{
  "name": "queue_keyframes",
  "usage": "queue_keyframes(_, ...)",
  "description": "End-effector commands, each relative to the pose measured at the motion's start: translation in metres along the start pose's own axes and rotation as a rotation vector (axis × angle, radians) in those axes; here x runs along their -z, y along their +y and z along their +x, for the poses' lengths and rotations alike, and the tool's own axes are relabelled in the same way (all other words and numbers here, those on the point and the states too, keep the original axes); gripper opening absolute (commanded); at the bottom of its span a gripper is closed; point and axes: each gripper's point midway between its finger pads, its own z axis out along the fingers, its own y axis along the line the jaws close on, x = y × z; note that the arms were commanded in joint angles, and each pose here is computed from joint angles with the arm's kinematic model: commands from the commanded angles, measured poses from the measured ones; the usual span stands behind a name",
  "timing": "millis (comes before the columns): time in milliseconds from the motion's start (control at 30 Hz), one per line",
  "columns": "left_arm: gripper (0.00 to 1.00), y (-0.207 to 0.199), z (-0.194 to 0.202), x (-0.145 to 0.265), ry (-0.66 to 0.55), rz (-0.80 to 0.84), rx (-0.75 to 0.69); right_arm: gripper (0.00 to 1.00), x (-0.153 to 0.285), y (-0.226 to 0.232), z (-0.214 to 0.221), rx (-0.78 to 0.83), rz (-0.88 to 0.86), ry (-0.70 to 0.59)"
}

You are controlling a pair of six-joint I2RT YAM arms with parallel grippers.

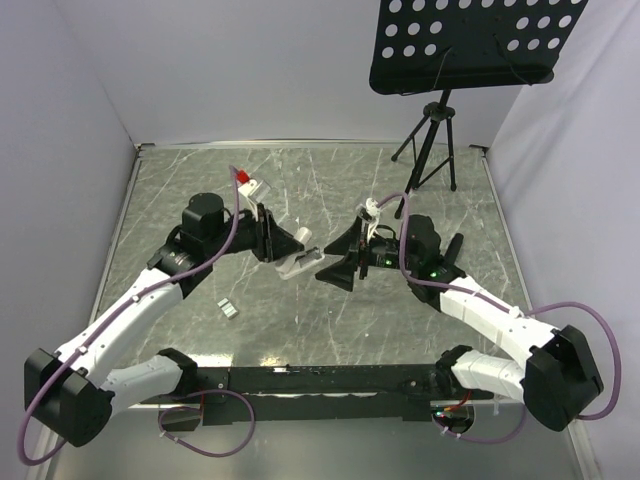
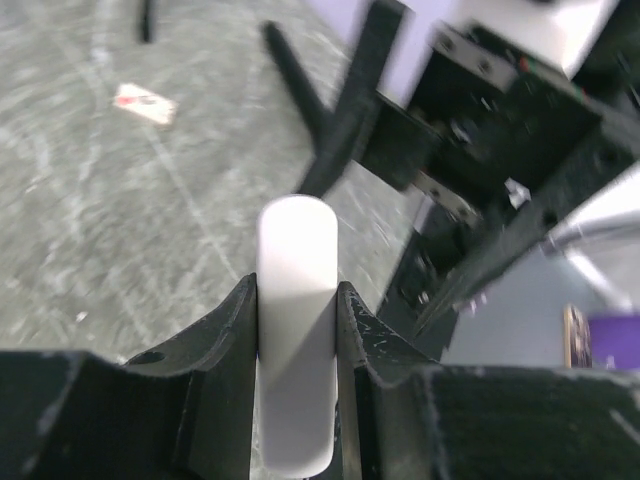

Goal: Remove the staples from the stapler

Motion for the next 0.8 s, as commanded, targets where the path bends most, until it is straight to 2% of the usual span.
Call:
queue_keyframes(0, 0.01, -0.038, -0.004, 0.013, -0.015, 0.205, -0.189, 0.99, 0.006, 0.037, -0.038, 0.133, -0.148, -0.054)
queue_keyframes(233, 0.01, -0.056, -0.002, 0.019, -0.039, 0.316, -0.263, 0.99, 0.001, 0.040, -0.047, 0.173, -0.193, 0.004)
queue_keyframes(433, 0.01, -0.059, -0.008, 0.016, -0.062, 0.340, -0.268, 0.93, -0.015, 0.050, -0.049, 0.164, -0.302, 0.046)
queue_keyframes(633, 0.01, -0.051, -0.034, 0.013, -0.160, 0.265, -0.220, 0.83, -0.025, 0.042, -0.034, 0.109, -0.288, 0.069)
queue_keyframes(700, 0.01, -0.044, -0.042, 0.013, -0.191, 0.239, -0.169, 0.76, -0.026, 0.041, -0.029, 0.088, -0.278, 0.070)
queue_keyframes(767, 0.01, -0.040, -0.051, 0.015, -0.231, 0.227, -0.154, 0.62, -0.026, 0.038, -0.022, 0.078, -0.256, 0.069)
